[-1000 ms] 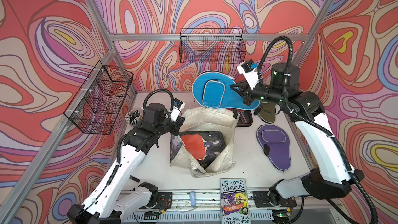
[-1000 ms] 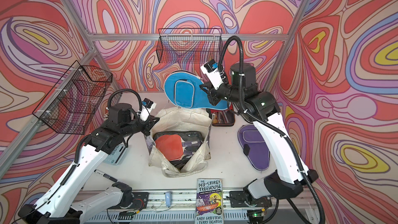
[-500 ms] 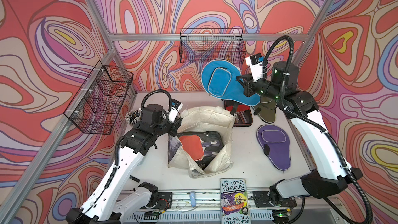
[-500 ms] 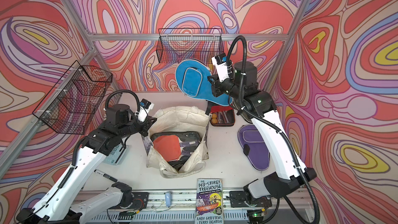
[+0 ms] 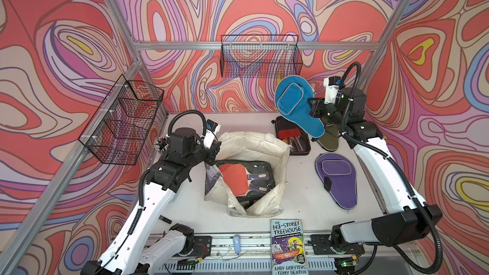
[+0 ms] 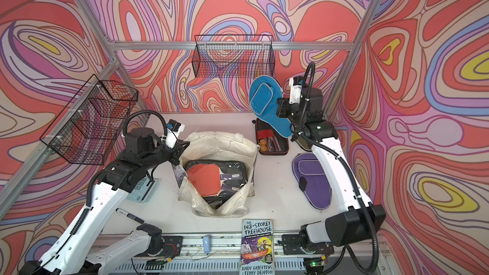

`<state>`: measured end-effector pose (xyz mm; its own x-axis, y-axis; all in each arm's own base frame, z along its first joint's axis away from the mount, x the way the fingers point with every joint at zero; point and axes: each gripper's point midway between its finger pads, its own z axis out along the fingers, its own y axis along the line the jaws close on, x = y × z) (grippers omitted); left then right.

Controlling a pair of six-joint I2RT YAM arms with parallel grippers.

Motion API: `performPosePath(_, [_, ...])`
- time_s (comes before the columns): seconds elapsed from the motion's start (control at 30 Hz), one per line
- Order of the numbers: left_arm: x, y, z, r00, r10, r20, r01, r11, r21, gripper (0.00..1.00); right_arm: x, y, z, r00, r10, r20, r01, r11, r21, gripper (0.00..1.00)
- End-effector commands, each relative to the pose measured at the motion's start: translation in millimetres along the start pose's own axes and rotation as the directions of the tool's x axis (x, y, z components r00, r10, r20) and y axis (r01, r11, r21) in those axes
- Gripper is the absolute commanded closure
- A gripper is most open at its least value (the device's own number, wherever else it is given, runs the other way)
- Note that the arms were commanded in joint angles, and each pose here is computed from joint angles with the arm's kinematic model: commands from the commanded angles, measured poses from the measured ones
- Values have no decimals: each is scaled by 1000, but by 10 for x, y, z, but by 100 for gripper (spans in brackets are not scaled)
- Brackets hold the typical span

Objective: Remove the ping pong set from the canvas bag
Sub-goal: Place the ping pong set at the center of the board.

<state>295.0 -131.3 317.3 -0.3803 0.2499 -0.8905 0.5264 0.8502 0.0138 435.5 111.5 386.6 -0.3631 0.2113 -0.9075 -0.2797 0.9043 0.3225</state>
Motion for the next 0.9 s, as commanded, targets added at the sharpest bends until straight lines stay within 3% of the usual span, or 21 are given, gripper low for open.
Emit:
performPosePath(0.0, [-587,130,-289,969,77,234,-59,995,-82,100,-308,218,-50,978,107,181,-82,986,-143,100])
performPosePath(0.37, [-578,88,-69,973,-5,229,5,1000,0,100,244,-138,586,909,359,211,-325,928,-180,100])
performPosePath(0.73, [-686,12,-56,969,-55,241,41,997,64,100,774,-225,1205,775,567,281,-549,823,-147,100])
performPosePath(0.87, [-692,14,-89,970,-51,237,38,998,59,100,1068,-237,1529,729,645,228,-625,763,-163,100])
